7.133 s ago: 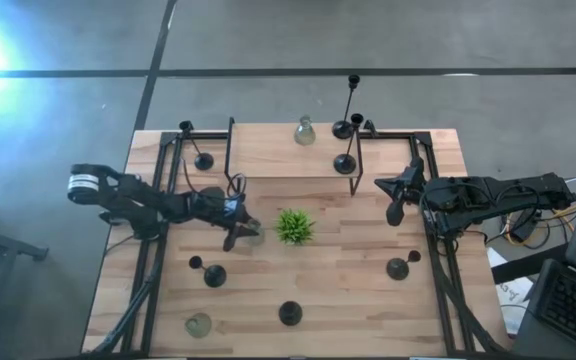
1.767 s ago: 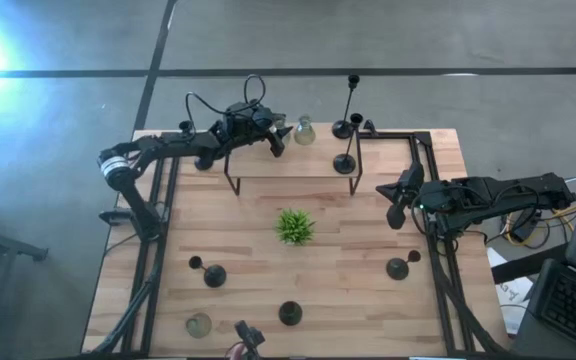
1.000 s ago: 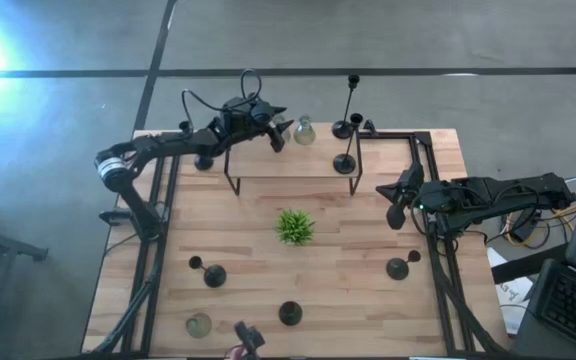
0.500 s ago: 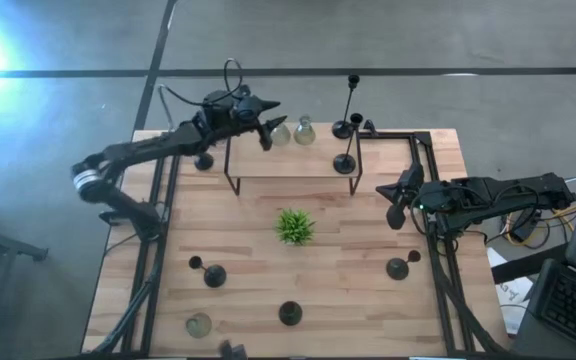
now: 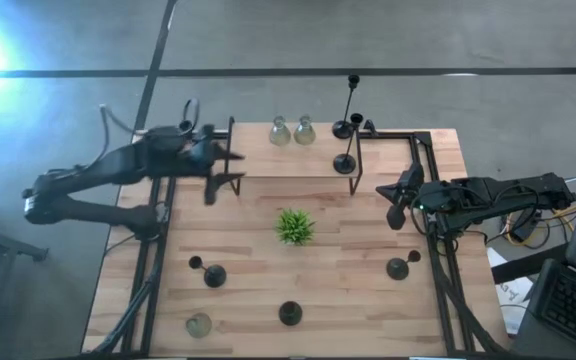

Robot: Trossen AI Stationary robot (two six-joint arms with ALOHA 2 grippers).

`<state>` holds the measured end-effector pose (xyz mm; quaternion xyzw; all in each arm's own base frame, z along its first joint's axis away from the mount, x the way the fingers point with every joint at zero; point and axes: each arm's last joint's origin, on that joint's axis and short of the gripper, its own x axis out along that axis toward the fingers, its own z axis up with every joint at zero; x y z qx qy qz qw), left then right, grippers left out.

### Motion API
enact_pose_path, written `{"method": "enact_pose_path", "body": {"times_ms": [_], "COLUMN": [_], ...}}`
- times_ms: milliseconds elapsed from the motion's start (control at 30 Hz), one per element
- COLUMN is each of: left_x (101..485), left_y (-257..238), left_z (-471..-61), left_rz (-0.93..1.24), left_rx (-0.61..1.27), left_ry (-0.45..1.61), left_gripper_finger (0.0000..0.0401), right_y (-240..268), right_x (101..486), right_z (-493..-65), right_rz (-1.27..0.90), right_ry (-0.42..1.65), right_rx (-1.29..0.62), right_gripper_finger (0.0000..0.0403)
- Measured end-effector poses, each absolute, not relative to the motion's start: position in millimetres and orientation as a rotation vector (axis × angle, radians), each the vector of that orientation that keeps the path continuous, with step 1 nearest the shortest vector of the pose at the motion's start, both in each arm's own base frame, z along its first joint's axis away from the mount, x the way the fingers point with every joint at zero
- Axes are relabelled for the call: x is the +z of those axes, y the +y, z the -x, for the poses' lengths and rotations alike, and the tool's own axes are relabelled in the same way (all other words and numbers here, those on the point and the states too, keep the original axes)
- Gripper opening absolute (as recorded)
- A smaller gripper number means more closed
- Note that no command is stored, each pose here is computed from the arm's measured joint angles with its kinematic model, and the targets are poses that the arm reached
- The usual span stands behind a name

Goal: Pick & Place candle stick holders
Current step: Put the black candlestick holder on the shelf

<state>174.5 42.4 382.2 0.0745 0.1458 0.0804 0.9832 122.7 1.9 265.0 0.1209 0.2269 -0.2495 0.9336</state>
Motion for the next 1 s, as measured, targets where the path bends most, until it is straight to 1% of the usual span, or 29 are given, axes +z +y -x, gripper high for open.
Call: {"method": "enact_pose_path", "body": {"times_ms": [200, 400, 700, 900, 1000], "left_x": [386.3, 373.2, 353.8, 338.1, 332.1], "left_y": [8.8, -5.0, -12.9, -15.0, -17.0], "left_z": [-130.9, -103.7, -92.0, -85.6, -86.4], "left_rz": [-0.070, 0.046, 0.314, 0.504, 0.535], "left_rx": [0.166, 0.214, 0.262, 0.324, 0.342], "left_ry": [0.312, 0.441, 0.645, 0.874, 0.977], "left_gripper_finger": [0.0190, 0.0181, 0.0165, 0.0159, 0.0158], "right_y": [2.4, 2.5, 2.7, 2.7, 2.7], "right_x": [265.1, 265.3, 267.7, 267.6, 267.6], "right_z": [-123.0, -123.1, -124.7, -124.7, -124.7], "right_rz": [-0.253, -0.258, -0.273, -0.272, -0.272], "right_ry": [0.466, 0.464, 0.434, 0.435, 0.435], "right_rx": [-0.495, -0.493, -0.488, -0.488, -0.489], "right_gripper_finger": [0.0008, 0.0008, 0.0008, 0.0008, 0.0008]}}
